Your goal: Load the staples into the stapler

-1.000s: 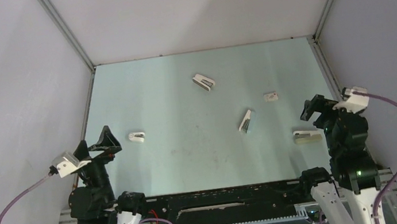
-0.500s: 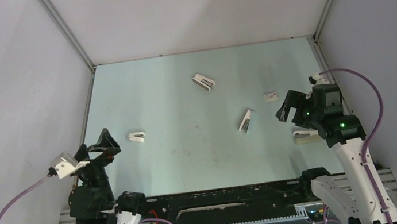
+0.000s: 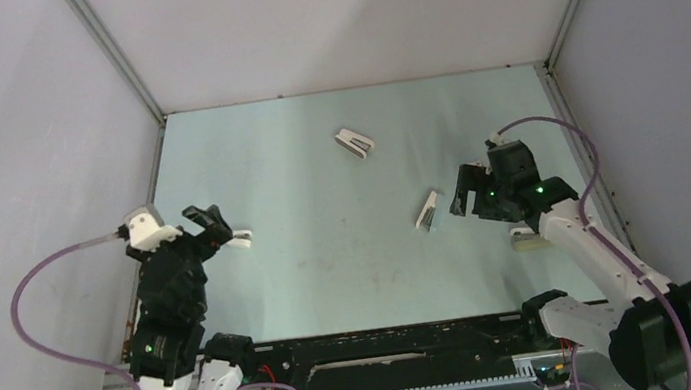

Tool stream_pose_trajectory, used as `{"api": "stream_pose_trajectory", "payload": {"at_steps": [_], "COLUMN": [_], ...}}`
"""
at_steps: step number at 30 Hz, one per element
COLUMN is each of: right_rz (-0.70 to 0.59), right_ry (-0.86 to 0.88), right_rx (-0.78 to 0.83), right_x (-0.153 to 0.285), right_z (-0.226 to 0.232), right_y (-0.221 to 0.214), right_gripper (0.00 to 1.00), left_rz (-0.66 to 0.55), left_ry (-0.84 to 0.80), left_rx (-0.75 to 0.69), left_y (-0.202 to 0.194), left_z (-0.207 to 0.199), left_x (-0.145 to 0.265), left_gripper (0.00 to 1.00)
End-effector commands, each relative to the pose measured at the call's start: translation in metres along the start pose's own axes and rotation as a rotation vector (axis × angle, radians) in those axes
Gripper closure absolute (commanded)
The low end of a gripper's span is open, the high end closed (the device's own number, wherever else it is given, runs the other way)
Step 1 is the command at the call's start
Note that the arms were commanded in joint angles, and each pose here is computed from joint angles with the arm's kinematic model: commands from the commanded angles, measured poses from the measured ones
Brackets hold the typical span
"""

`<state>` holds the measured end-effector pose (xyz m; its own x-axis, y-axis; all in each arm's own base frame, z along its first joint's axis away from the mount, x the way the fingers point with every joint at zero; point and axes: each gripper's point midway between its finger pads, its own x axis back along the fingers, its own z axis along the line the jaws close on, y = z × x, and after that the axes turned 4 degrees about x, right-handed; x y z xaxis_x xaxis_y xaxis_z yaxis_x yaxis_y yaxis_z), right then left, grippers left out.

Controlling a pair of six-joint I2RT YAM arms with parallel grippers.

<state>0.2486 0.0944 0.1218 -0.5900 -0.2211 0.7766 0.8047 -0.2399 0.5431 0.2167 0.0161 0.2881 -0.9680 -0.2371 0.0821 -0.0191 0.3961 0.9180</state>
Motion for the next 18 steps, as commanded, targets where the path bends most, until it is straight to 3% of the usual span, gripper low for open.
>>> {"api": "stream_pose_trajectory", "payload": {"at_steps": [1, 8, 12, 18], "right_rz": [-0.054, -0.007, 0.017, 0.009], "right_ry": [-0.090, -0.107, -0.093, -0.124], "right_rx": [0.020, 0.066, 0.090, 0.131], "right_x": [-0.021, -0.043, -0.051, -0.061], "right_z": [-0.005, 0.006, 0.016, 0.018], "right_y": [0.015, 0.002, -0.007, -0.009], "right_gripper": [0.10, 0.15, 0.17, 0.17], "left_rz": [0.091, 0.265, 0.358, 0.401], "left_ry": [-0.038, -0.024, 0.065, 0.177], "left_rx": [0.003, -0.039, 0.012, 0.101], "left_y": [-0.017, -0.061, -0.090, -0.116], "left_z": [-0.014, -0.020, -0.012, 0.002], "left_x": [-0.008, -0.029, -0.036, -0.040], "left_gripper": [0.00, 0.00, 0.00, 0.00]}}
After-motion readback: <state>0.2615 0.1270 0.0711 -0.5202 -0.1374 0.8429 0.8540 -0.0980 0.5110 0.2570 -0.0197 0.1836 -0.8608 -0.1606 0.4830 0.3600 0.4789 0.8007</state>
